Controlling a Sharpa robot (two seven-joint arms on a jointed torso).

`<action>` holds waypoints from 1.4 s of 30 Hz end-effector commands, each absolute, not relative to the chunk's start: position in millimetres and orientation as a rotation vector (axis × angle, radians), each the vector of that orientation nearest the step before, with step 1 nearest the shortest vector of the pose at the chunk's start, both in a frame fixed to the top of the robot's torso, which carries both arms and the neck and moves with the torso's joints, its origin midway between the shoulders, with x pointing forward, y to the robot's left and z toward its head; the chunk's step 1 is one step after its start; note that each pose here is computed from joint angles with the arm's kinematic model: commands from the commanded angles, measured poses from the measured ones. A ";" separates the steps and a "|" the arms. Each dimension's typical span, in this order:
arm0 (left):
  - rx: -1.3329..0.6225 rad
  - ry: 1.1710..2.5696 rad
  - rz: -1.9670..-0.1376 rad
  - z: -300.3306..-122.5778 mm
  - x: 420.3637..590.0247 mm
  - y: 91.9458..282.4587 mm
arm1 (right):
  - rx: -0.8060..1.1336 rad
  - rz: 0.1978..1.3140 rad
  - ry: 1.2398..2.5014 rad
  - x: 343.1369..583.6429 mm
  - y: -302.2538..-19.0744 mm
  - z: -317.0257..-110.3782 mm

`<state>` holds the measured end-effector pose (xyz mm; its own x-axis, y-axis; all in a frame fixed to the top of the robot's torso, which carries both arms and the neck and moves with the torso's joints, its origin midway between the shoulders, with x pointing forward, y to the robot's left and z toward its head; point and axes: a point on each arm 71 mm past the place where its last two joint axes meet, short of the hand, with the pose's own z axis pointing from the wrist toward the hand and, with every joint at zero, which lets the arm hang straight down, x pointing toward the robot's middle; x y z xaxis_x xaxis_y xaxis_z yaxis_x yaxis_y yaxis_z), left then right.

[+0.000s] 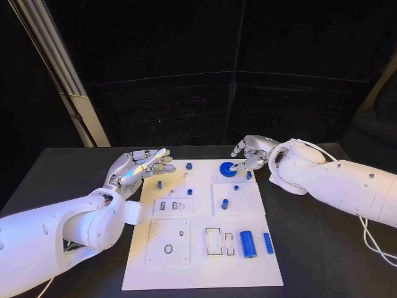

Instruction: Assemble the parts on the task board

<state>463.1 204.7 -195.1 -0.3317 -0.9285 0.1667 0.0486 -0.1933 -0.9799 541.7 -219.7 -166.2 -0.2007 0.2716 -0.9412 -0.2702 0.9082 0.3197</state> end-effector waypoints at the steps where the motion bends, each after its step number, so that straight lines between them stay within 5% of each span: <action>1: -1.104 1.295 -1.650 -194.2 463.5 203.0 | -0.048 0.430 1.772 543.5 -217.2 -171.1; 42: -1.108 1.306 -1.653 -195.6 464.9 202.3 | -0.181 0.355 1.741 555.2 -195.2 -176.5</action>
<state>465.1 203.6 -196.6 -0.3369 -0.9259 0.1712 0.0407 -0.1960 -0.9798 555.6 -196.6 -177.7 -0.2380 0.1244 -0.9633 -0.2948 0.9357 0.1937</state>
